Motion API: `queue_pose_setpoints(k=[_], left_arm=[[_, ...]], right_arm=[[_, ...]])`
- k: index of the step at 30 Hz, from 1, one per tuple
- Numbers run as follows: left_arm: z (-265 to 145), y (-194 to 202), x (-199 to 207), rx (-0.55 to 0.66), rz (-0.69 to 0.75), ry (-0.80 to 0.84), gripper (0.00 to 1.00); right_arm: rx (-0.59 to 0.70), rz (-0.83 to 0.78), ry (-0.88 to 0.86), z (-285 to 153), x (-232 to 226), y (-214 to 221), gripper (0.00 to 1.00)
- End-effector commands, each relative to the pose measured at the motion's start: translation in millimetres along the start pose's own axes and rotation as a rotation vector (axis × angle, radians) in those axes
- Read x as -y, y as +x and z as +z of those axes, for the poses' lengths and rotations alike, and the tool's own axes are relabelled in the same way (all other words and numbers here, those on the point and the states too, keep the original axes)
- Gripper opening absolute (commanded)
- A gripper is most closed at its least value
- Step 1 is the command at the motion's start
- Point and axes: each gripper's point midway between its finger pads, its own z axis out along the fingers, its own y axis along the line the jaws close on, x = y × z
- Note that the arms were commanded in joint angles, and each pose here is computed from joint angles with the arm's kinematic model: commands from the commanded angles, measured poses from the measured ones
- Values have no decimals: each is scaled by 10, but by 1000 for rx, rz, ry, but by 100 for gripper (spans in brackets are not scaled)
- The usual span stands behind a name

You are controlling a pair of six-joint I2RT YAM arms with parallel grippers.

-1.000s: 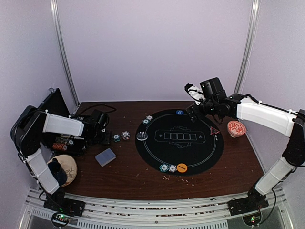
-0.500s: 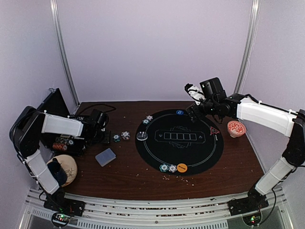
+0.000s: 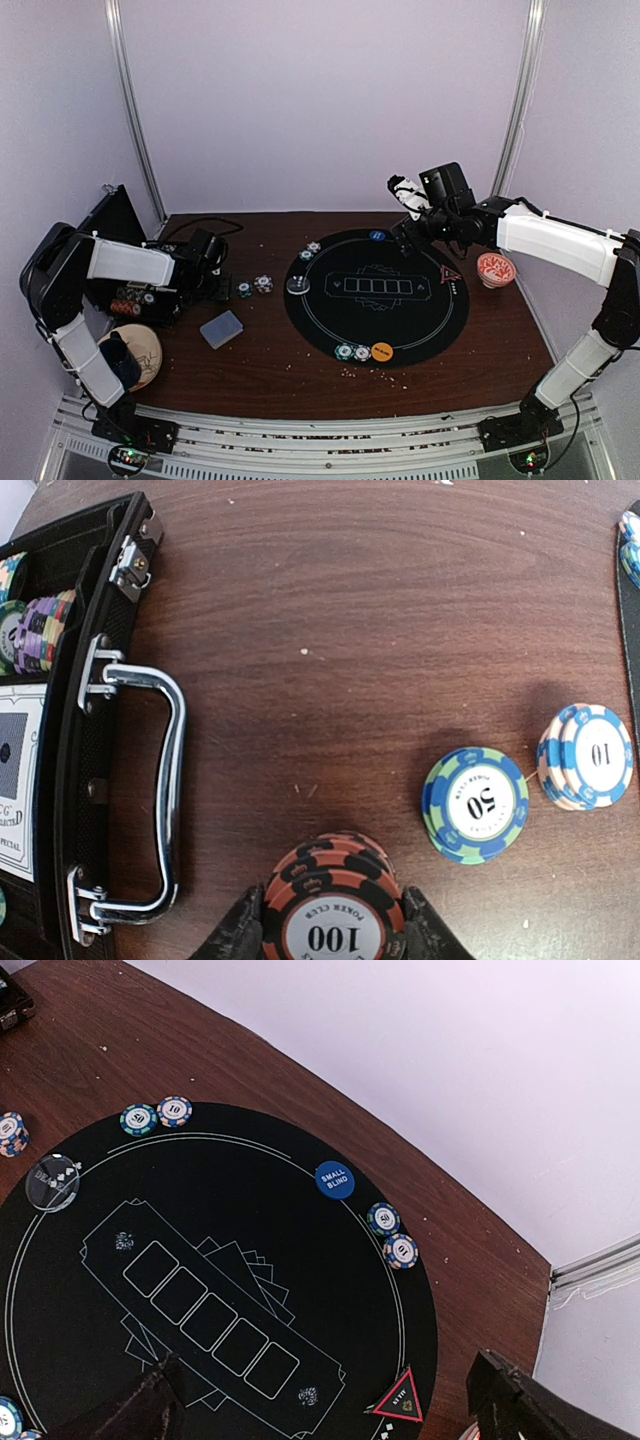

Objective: Distribute texas hold em gaming equipment
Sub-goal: Pick up the pile of poker chips from the pile of poker chips.

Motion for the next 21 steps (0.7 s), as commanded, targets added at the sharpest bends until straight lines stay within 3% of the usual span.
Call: queue_pose_setpoints(k=[1, 7, 21], left_arm=[[-44, -106, -13, 43, -6, -1, 42], [-118, -148, -14, 59, -11, 9, 35], [-501, -399, 298, 144, 36, 84, 35]], right_arm=[[18, 7, 18, -37, 42, -39, 100], [18, 8, 19, -36, 46, -40, 100], [28, 20, 32, -72, 86, -69, 100]])
